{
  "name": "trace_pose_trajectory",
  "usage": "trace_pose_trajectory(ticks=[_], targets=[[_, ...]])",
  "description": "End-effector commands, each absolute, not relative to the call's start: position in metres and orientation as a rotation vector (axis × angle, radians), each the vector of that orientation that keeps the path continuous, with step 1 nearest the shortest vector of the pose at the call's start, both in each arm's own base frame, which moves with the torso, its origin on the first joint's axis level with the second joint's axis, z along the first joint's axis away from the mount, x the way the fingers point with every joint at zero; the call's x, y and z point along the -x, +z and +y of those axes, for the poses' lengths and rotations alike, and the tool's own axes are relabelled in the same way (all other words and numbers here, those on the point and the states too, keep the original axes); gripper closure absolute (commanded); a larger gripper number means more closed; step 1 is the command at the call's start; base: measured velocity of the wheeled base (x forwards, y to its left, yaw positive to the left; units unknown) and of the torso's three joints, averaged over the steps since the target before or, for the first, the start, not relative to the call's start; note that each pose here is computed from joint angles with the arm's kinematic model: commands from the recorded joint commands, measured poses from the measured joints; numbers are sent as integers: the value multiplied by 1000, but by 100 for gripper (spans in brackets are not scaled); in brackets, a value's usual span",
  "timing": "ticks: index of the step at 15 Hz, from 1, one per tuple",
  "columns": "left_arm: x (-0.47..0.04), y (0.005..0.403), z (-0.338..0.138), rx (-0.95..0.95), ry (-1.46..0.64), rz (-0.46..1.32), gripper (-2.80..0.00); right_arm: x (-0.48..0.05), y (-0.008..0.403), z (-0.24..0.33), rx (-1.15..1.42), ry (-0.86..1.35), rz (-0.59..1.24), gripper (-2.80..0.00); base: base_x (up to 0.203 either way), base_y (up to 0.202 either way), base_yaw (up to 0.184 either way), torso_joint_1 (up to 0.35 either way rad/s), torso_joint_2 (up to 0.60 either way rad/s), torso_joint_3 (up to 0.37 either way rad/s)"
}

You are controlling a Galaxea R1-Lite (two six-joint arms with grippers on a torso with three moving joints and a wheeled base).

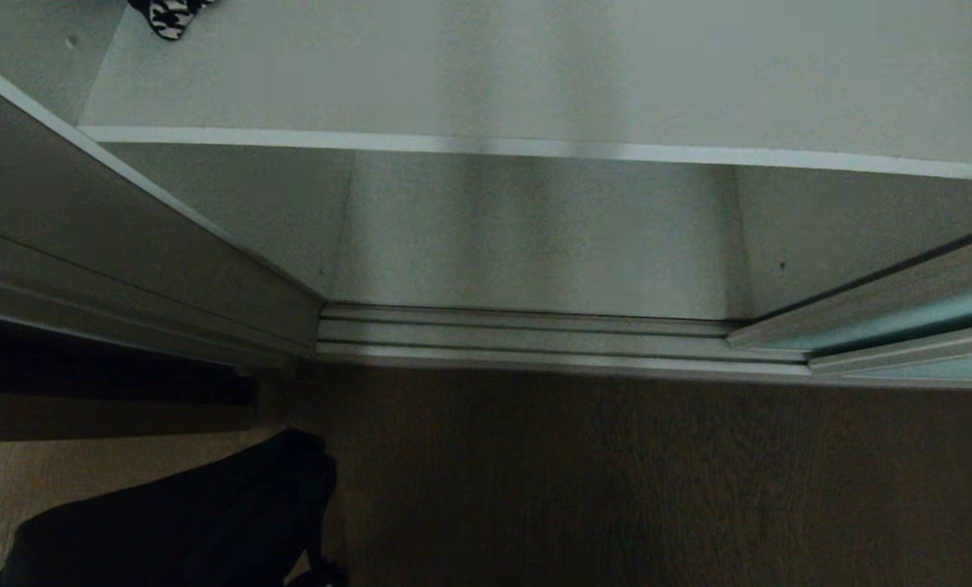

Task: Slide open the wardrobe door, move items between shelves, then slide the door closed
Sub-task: Place the bag on the lower shelf

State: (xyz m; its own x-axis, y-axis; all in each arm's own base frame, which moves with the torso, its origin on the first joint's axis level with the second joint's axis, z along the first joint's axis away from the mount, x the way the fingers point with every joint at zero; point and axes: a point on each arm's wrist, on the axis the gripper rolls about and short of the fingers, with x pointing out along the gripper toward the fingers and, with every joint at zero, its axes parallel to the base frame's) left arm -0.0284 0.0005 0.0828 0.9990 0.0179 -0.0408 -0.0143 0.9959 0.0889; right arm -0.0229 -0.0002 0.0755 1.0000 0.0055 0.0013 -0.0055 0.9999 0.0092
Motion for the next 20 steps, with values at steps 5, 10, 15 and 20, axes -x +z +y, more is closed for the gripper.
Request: trace_pose_trajectory(ticks=[5, 10, 15, 20], targets=[[27, 80, 0, -88, 3, 54, 0, 23, 75, 0, -9, 6, -3, 0, 0, 0, 0, 2, 1, -119], [24, 76, 0, -115, -11, 44, 0, 23, 75, 0, -9, 6, -3, 0, 0, 0, 0, 1, 1, -45], [4, 89, -1, -122, -43, 125, 0, 23, 75, 0, -9, 6, -3, 0, 0, 0, 0, 0, 0, 0], [-33, 116, -5, -125, -216, 239, 0, 23, 75, 0, -9, 6, -3, 0, 0, 0, 0, 0, 0, 0]])
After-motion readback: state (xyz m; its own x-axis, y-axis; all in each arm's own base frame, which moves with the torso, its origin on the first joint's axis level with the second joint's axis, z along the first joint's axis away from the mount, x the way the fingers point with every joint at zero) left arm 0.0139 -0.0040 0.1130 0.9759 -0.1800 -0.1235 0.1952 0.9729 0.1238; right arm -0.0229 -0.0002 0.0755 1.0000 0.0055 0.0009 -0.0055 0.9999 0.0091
